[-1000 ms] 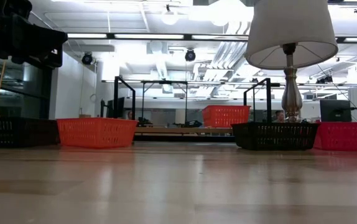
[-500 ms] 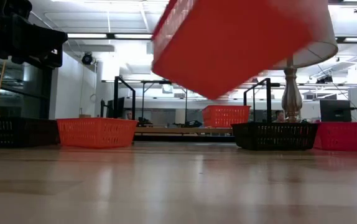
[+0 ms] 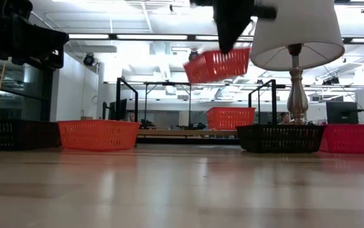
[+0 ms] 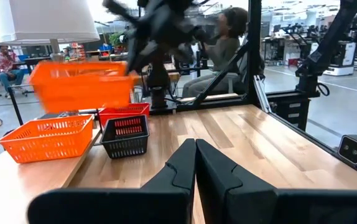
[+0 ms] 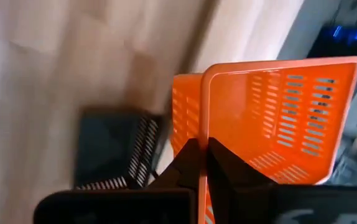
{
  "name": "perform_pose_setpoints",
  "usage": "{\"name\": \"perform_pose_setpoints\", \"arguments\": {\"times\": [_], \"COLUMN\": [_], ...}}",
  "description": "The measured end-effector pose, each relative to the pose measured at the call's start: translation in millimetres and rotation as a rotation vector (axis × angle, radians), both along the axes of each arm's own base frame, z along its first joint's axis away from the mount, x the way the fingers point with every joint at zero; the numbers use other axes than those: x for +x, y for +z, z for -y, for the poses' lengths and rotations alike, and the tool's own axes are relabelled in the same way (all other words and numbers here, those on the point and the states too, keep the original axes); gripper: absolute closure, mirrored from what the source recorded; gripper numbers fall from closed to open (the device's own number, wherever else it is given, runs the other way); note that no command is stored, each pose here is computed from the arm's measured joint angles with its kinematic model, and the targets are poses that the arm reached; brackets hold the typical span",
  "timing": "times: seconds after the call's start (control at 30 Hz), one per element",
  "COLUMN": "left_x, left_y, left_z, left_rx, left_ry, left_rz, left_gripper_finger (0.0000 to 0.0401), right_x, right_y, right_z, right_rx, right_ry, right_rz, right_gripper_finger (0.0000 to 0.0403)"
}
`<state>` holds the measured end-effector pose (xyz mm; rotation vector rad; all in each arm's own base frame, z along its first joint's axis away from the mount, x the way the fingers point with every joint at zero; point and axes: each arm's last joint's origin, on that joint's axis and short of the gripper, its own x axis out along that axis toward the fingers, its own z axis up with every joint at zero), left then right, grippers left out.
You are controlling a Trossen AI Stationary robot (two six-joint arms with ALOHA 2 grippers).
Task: Stack baskets on shelf by color
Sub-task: Stack the bottom orange basket on top of the orange basket on the shelf
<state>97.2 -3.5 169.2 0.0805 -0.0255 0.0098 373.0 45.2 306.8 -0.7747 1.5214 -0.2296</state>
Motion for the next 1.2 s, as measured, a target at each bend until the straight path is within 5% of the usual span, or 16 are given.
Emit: {"name": "perform_pose_setpoints", "arguments": {"times": [0.17, 0.33, 0.6, 0.83, 1.2], "left_x": [0.0, 0.0, 0.0, 0.0, 0.0], "left_y": [0.0, 0.0, 0.0, -0.1, 0.0], "left_z": [0.0, 0.0, 0.0, 0.0, 0.0], "left_rx": [0.000, 0.000, 0.000, 0.000, 0.000], "left_ry": [0.000, 0.000, 0.000, 0.000, 0.000], "left_rz": [0.000, 0.000, 0.000, 0.000, 0.000], "left_gripper_finger": [0.0398, 0.0398, 0.0398, 0.0398, 0.0398], "right_x": [-3.5, -21.8, -40.5, -62.5, -54.2], "right_y": [-15.2, -21.6, -21.3, -42.0, -54.9], "right_z": [57.2, 82.7, 83.3, 91.7, 99.8], "right_rx": [-0.020, -0.034, -0.020, -0.024, -0.005], "right_ry": [-0.138, -0.223, -0.112, -0.143, -0.112], "right_rz": [-0.070, -0.053, 0.247, 0.210, 0.288], "right_gripper_finger": [0.0403, 0.0403, 0.0403, 0.0403, 0.0403]}}
